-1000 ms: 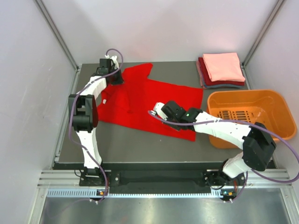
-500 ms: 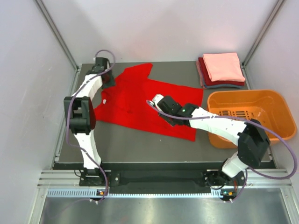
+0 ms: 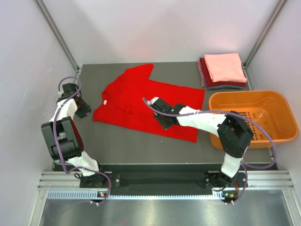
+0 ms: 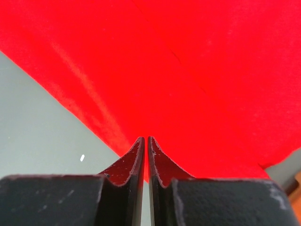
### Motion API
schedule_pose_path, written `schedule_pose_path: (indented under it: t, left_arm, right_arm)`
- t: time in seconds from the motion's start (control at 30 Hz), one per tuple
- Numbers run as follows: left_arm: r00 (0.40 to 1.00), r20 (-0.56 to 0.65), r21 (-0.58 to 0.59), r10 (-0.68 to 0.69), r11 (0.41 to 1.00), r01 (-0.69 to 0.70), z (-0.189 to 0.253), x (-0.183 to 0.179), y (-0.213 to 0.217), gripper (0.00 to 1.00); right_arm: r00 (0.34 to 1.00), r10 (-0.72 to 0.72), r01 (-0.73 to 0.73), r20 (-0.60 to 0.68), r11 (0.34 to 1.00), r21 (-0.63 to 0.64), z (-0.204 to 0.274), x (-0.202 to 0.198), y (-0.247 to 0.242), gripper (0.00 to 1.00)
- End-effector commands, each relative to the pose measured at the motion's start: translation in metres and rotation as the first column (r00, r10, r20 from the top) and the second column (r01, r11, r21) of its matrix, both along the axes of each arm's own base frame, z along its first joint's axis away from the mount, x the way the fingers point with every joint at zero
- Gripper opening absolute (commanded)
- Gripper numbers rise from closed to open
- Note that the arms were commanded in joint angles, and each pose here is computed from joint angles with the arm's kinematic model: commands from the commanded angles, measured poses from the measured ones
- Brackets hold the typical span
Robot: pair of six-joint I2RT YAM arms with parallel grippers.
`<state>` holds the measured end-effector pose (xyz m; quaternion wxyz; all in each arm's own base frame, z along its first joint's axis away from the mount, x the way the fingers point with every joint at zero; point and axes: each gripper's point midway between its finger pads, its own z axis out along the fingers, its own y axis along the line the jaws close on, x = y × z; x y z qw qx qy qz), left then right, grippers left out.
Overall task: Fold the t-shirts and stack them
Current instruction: Fold the tshirt
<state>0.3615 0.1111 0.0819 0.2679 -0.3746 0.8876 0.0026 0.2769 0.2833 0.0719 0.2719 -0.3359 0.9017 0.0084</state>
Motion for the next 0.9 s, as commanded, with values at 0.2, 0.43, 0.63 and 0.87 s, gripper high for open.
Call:
schedule_pose_path:
  t: [0.2, 0.43, 0.63, 0.87]
  left_arm:
    - [0.999, 0.043, -0.211, -0.030, 0.977, 0.039, -0.019, -0.014, -0.028, 0.36]
    - [0.999, 0.039, -0.256, -0.025, 0.966, 0.034, -0.028, -0.015, -0.036, 0.34]
    - [0.998, 0.056, -0.193, 0.003, 0.981, 0.007, -0.031, -0.009, -0.022, 0.37]
    - [0.999, 0.028, -0.145, 0.028, 0.989, -0.024, -0.047, -0.001, -0.007, 0.31]
  right_arm:
    - [0.999, -0.048, 0.049, -0.020, 0.998, 0.028, -0.024, 0.006, 0.003, 0.06]
    - [0.997, -0.064, 0.065, -0.041, 0.998, 0.001, -0.042, 0.008, -0.004, 0.06]
    - [0.996, -0.069, 0.067, -0.054, 0.997, -0.029, -0.056, 0.006, -0.013, 0.05]
    - [0.993, -0.092, 0.087, -0.070, 0.994, -0.067, -0.069, 0.004, -0.030, 0.05]
